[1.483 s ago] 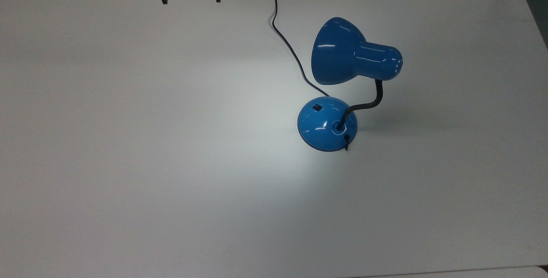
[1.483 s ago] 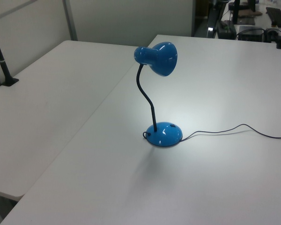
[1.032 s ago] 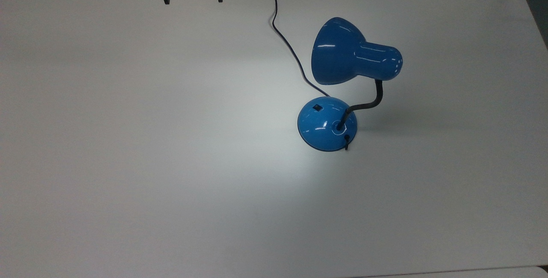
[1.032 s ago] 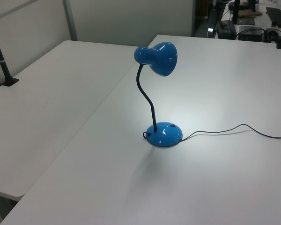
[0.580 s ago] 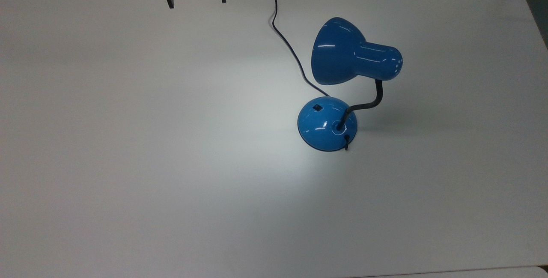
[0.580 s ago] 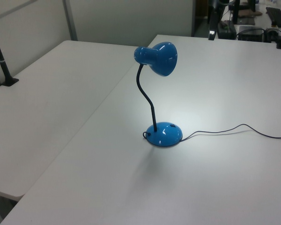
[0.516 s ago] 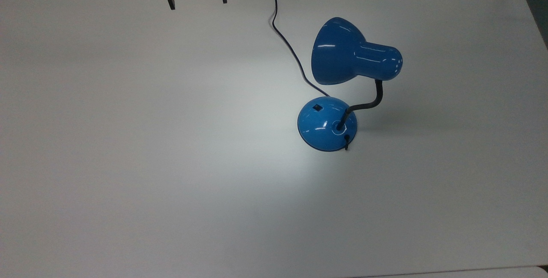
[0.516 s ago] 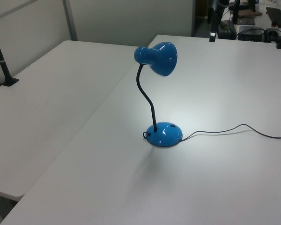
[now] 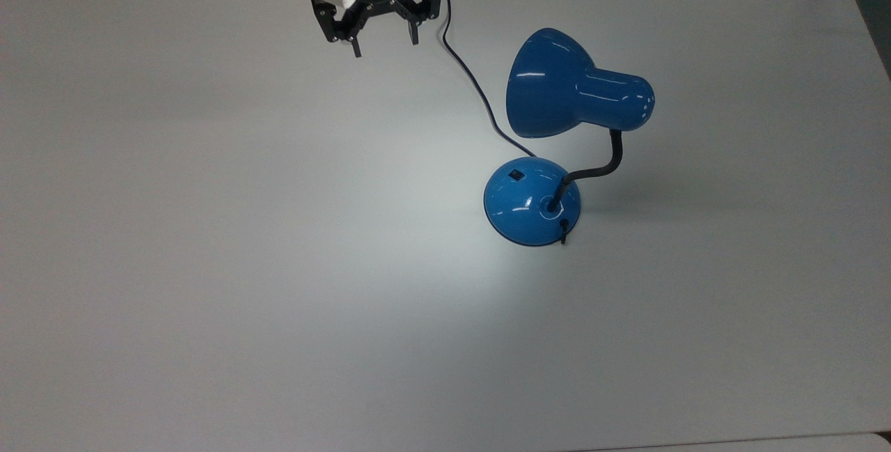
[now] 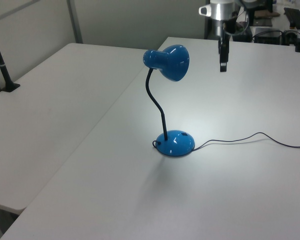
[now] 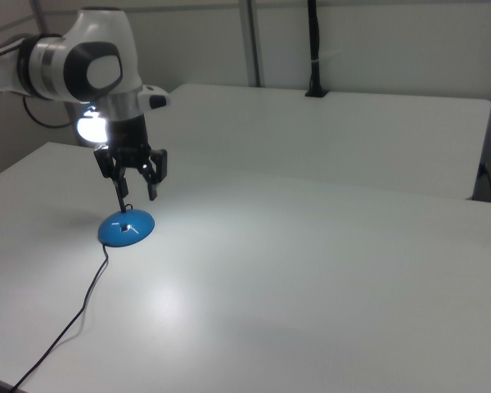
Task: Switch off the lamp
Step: 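Move the gripper down toward the switch on the blue lamp base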
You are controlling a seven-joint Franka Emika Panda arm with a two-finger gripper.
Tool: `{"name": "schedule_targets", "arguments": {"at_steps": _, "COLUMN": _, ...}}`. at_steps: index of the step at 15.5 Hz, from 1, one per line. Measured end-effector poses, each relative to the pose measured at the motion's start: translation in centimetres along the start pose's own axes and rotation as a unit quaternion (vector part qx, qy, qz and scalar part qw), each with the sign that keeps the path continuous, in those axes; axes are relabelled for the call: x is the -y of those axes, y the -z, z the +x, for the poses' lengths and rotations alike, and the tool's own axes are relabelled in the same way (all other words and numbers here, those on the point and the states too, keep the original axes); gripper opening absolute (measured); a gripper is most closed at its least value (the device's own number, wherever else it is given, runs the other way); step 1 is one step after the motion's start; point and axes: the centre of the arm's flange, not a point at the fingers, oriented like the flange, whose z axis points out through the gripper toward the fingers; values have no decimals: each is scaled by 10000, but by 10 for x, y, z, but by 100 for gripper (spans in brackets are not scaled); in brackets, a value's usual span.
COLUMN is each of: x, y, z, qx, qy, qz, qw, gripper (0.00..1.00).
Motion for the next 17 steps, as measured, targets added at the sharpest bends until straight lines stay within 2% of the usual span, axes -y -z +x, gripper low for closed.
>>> {"name": "schedule_targets", "arguments": {"at_steps": 3, "x": 29, "y": -29, "z": 26, "qx": -272, "qy": -651, "qz": -4, "qw": 9975, "gripper": 37}}
{"name": "schedule_targets", "arguments": {"at_steps": 4, "x": 45, "y": -48, "z": 38, "qx": -515, "qy": -875, "qz": 21, "qw": 9948, "gripper": 20}}
{"name": "schedule_targets", "arguments": {"at_steps": 5, "x": 53, "y": -60, "z": 44, "qx": -636, "qy": -1014, "qz": 68, "qw": 9928, "gripper": 13}}
{"name": "schedule_targets", "arguments": {"at_steps": 6, "x": 64, "y": -80, "z": 53, "qx": -768, "qy": -1213, "qz": 195, "qw": 9894, "gripper": 1}}
{"name": "schedule_targets", "arguments": {"at_steps": 11, "x": 83, "y": -123, "z": 77, "qx": -998, "qy": -1502, "qz": 583, "qw": 9819, "gripper": 1}}
{"name": "schedule_targets", "arguments": {"at_steps": 14, "x": 98, "y": -136, "z": 83, "qx": -1058, "qy": -1635, "qz": 655, "qw": 9787, "gripper": 1}}
{"name": "schedule_targets", "arguments": {"at_steps": 17, "x": 115, "y": -146, "z": 86, "qx": -1013, "qy": -1625, "qz": 697, "qw": 9790, "gripper": 1}}
